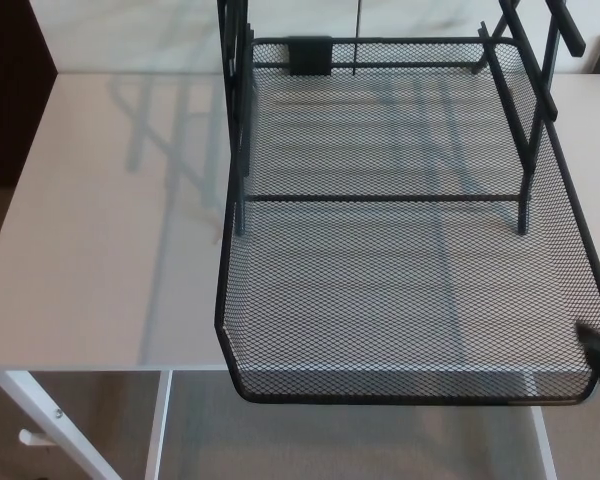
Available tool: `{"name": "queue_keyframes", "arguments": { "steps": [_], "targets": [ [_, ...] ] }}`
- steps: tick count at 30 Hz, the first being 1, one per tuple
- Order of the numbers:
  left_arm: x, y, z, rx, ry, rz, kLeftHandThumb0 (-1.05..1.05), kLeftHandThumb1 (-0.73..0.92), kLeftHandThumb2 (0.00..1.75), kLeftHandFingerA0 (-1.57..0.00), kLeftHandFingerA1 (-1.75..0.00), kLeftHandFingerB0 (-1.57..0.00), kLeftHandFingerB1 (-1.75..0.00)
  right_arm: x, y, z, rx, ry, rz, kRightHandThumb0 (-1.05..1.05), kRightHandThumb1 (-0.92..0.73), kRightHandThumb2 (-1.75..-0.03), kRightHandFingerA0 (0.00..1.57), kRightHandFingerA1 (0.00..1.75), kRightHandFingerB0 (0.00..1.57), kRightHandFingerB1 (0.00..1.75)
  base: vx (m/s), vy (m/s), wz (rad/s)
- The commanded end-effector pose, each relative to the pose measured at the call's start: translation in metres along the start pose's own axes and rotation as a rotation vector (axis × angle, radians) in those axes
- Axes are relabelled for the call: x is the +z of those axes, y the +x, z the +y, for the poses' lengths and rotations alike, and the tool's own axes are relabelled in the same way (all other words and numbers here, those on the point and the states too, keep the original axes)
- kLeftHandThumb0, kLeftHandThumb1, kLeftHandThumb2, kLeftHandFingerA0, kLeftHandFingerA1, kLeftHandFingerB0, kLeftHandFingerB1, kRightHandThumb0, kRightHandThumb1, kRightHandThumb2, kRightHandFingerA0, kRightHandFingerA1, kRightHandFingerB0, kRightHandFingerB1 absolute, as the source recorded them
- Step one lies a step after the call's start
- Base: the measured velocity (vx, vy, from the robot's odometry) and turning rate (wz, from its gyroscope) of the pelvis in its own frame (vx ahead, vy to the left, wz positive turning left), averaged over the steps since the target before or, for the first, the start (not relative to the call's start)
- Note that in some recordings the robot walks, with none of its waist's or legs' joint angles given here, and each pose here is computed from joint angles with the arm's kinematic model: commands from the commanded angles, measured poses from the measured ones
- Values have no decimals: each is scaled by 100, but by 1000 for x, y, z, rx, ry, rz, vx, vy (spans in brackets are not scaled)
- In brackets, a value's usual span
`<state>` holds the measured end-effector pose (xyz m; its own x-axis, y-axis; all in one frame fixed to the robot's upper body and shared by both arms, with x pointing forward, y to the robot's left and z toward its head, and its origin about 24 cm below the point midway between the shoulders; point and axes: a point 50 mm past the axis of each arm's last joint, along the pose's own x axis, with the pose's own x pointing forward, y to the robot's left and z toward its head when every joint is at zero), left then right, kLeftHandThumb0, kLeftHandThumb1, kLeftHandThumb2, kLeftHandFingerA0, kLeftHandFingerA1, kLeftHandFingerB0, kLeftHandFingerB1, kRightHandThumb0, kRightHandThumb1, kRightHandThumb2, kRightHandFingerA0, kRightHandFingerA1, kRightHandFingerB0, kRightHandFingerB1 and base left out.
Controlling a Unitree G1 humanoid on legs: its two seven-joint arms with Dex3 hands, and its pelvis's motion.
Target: The robot walk towards a table in front and then pushes a layer of a file tray back to its original position using its right hand
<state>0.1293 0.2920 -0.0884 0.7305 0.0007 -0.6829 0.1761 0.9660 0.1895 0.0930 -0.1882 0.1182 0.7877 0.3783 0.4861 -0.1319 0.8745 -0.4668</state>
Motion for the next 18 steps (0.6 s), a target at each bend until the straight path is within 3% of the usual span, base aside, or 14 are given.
{"name": "queue_keyframes", "arguments": {
  "steps": [1, 18],
  "targets": [
    [3, 0, 7, -2, 63, 23, -36, 54, 56, -77, -68, -60, -66, -57, 38, 15, 179, -721, 85, -65, -41, -72, 0, 1, 0, 9, 0, 0, 0],
    [9, 2, 7, -1, 97, 10, -39, 53, 55, -82, -68, -60, -65, -89, 57, 43, 360, -864, 171, -73, -45, -76, 0, 0, 0, 5, 0, 0, 0]
  ]
}}
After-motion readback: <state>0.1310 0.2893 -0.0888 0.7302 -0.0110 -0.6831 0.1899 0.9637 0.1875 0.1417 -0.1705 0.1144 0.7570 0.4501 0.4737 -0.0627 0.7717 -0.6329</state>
